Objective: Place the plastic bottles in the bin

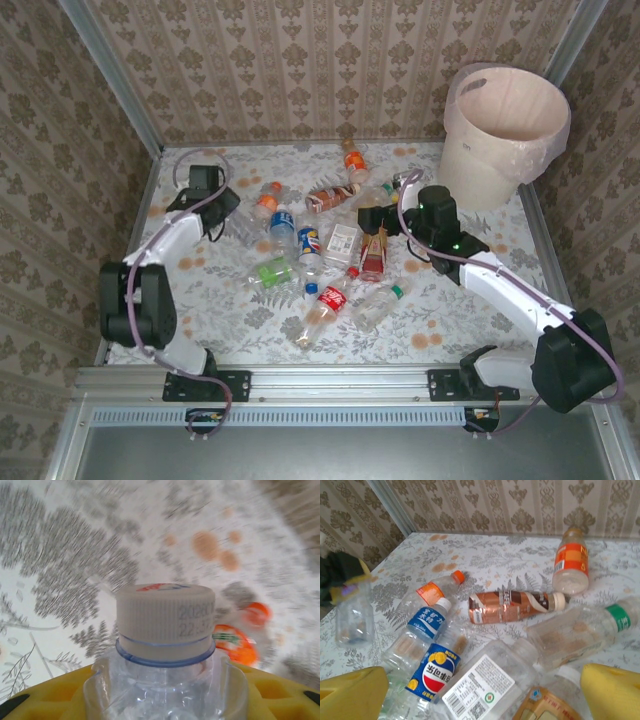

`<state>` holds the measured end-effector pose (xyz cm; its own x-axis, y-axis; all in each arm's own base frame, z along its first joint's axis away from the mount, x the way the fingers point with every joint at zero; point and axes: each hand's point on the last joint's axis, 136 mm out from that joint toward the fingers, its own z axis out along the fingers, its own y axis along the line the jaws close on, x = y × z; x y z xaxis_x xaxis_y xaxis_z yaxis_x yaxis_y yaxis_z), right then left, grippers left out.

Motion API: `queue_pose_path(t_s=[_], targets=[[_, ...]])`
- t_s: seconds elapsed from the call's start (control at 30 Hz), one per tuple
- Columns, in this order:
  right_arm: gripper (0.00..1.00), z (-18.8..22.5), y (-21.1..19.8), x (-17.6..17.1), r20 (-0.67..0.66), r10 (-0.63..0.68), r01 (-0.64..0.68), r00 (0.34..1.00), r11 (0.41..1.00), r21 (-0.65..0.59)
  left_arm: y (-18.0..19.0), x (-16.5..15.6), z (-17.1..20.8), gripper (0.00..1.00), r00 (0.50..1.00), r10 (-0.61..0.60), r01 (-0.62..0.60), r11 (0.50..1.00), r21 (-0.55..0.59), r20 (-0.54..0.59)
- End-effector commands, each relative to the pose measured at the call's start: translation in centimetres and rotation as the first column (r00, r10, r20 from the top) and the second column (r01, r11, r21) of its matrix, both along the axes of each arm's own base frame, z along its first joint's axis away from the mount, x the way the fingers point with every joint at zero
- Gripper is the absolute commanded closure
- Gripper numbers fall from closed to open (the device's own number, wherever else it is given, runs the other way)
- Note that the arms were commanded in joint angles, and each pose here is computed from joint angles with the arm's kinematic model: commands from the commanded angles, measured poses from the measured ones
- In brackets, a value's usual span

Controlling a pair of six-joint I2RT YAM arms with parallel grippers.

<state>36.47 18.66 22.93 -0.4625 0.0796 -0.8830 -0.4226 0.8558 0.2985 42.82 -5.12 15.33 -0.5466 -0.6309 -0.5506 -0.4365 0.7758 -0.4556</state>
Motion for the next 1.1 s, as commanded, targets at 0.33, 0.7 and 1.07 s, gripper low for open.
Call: queue_pose_path(t_s=[0.33,0.7,1.07], targets=[[0.00,1.3,4.7,-1.0,0.023,0.182,-0.182,0.983,0.955,0.235,-16.5,-1.2,13.4,0.53,0.678,-0.595,0.614,0.781,0.113,0.431],[0.00,3.7,9.4,-1.7,0.044,0.401,-0.392,0.915,0.859,0.330,-26.1,-4.5,16.0,0.53,0.417,-0.712,0.844,0.533,0.049,0.565],[0.00,2.1,12.3,-0.6,-0.032,0.407,-0.370,0.913,0.859,0.353,-28.3,-4.7,15.8,0.54,0.410,-0.685,0.860,0.509,-0.006,0.603]])
